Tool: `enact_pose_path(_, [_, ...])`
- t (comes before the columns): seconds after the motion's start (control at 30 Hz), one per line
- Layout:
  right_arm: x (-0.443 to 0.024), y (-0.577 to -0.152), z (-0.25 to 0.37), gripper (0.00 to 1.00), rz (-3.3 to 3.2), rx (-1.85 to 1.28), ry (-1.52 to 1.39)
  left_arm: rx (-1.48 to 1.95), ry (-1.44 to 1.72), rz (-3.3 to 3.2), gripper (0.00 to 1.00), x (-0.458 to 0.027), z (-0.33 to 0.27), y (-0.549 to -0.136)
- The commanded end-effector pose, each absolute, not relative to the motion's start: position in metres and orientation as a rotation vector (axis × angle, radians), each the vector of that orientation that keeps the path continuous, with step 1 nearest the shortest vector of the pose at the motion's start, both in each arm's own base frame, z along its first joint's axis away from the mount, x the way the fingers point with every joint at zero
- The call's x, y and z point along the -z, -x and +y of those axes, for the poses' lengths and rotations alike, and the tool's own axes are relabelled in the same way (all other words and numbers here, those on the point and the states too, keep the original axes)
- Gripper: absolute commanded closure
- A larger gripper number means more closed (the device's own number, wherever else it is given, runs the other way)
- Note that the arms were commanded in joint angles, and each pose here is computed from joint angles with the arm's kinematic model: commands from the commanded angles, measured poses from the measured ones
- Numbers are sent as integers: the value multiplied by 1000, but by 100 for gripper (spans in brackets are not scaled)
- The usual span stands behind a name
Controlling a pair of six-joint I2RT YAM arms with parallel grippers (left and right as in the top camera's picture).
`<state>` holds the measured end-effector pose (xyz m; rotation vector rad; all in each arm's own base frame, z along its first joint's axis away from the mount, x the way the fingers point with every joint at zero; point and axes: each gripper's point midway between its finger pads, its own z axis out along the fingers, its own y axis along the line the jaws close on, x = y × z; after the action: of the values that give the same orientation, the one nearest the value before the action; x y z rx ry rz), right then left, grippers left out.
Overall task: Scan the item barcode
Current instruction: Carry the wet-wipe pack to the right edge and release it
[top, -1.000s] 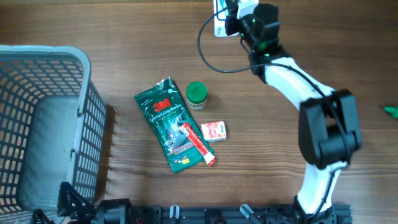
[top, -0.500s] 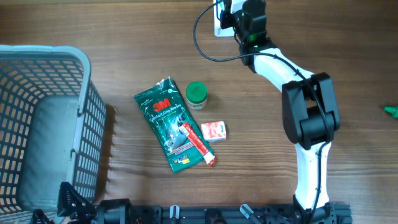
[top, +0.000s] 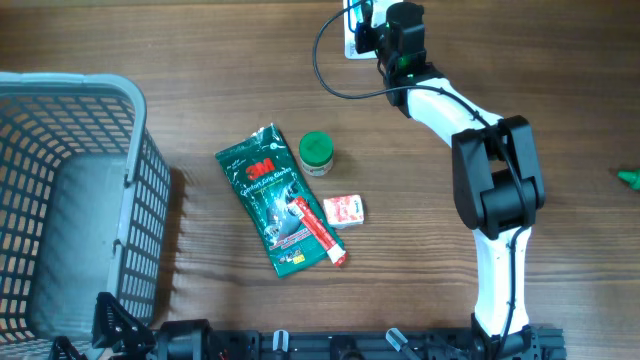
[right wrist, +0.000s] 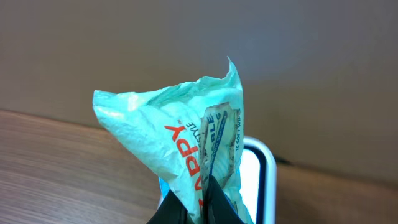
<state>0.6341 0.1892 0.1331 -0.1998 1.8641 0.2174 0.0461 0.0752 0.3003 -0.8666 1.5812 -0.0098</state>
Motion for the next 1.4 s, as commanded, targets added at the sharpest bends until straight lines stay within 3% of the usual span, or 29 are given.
enact_pose_path(0.0, [-195, -639, 140, 96, 1819, -172, -22, 8, 874, 1611, 0, -290, 74, -47])
enact_pose_path(0.17, [-245, -618, 59, 96, 1869, -63, -151, 8, 874, 1611, 0, -290, 74, -47])
enact_pose_path(0.27, [-251, -595, -25, 96, 1911, 104, -378, 8, 874, 1611, 0, -290, 74, -47])
enact_pose_path(0.53, [-156, -492, -268, 95, 2075, 474, -976, 8, 874, 1611, 0, -290, 74, -47])
enact_pose_path(0.67, [-94, -442, -328, 95, 2175, 517, -1160, 8, 874, 1611, 0, -290, 74, -47])
enact_pose_path(0.8, [-62, -422, -340, 95, 2241, 391, -1247, 8, 874, 1611, 0, -290, 74, -47])
enact_pose_path(0.87, [-62, -414, -345, 80, 2193, 372, -1343, 8, 874, 1611, 0, -290, 74, -47])
enact_pose_path(0.9, [-63, -410, -346, 58, 2182, 368, -1372, 8, 874, 1611, 0, -290, 74, -47])
enact_pose_path(0.93, [-68, -407, -347, 21, 2177, 368, -1380, 8, 874, 1611, 0, -290, 74, -47])
enact_pose_path(0.97, [-79, -405, -347, 0, 2164, 369, -1378, 8, 874, 1611, 0, -290, 74, -47])
enact_pose_path(1.13, [-174, -413, -330, 0, 2033, 306, -1269, 8, 874, 1611, 0, -290, 74, -47])
enact_pose_path(1.37, [-284, -434, -227, 0, 1937, -188, -1055, 8, 874, 1611, 0, -290, 74, -47])
